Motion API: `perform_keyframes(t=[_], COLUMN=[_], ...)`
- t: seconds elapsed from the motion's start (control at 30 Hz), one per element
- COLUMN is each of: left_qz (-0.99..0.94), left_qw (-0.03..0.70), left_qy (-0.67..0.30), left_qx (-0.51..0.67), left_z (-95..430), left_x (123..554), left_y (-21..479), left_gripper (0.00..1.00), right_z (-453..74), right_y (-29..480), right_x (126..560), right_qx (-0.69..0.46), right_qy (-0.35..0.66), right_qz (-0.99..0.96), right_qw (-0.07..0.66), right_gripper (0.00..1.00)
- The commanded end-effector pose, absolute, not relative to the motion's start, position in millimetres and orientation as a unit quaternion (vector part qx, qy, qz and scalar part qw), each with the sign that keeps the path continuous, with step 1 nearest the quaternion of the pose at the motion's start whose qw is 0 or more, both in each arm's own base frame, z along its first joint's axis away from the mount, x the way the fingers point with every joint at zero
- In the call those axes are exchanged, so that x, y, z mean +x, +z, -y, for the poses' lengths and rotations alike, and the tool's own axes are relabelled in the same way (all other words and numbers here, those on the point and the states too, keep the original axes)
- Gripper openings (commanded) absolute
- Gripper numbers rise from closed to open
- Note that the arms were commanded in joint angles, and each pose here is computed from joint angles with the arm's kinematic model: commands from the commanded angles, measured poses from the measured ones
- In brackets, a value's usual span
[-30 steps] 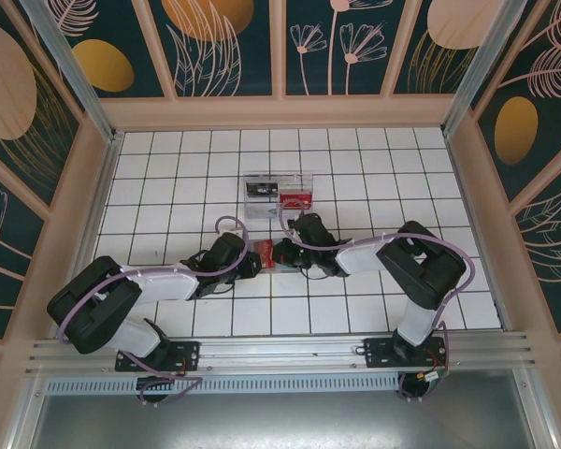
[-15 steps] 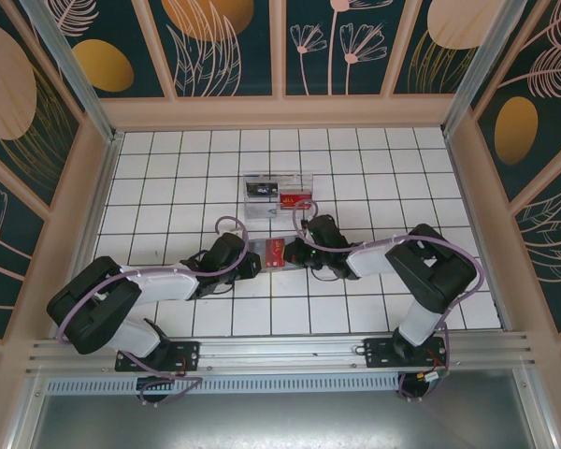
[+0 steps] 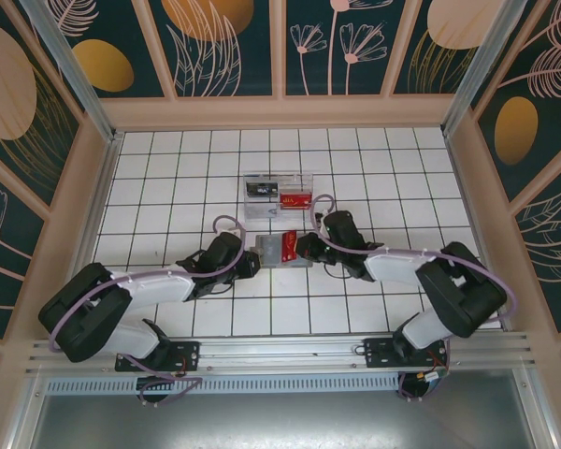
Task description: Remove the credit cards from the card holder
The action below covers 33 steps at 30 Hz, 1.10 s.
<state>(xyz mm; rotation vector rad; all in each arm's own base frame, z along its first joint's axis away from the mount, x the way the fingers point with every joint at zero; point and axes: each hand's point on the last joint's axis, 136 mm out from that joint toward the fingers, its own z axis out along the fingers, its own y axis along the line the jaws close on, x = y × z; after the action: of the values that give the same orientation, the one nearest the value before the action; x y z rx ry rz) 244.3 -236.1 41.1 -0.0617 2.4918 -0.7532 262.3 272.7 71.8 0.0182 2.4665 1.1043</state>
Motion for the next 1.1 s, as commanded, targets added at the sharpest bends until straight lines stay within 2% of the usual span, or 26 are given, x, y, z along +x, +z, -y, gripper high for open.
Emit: perform_keyframes(t=[0.0,0.17,0.3,0.37,0.57,0.73,1.07], left_qz=[-0.913,-0.899,-0.887,-0.882,-0.864,-0.846,-0.806], left_qw=[0.280,0.305,0.321,0.330,0.367,0.399,0.455], left_qy=[-0.295,-0.313,-0.330,-0.338,-0.346,-0.353,-0.377], left_qx=[-0.021,-0.013,-0.008,-0.003,-0.011,-0.019,-0.047], left_z=[238,237,234,231,214,198,167], left_x=[246,246,241,238,230,222,207], left_y=[62,87,100,106,119,133,146], left_gripper=[0.26,0.29,0.41,0.51,0.97,0.98,0.99], right_z=[-263,-254,-246,-244,-257,-265,-273], right_y=[96,136,166,176,195,188,165], right_x=[270,281,293,297,302,318,341], right_qx=[-0.029,-0.072,-0.125,-0.159,-0.328,-0.442,-0.591], right_qy=[0.367,0.322,0.264,0.227,0.085,-0.041,-0.178], right_qz=[-0.893,-0.890,-0.883,-0.876,-0.808,-0.761,-0.649], right_qw=[0.260,0.314,0.368,0.395,0.482,0.472,0.445], right_gripper=[0.00,0.00,0.00,0.00,0.00,0.00,0.00])
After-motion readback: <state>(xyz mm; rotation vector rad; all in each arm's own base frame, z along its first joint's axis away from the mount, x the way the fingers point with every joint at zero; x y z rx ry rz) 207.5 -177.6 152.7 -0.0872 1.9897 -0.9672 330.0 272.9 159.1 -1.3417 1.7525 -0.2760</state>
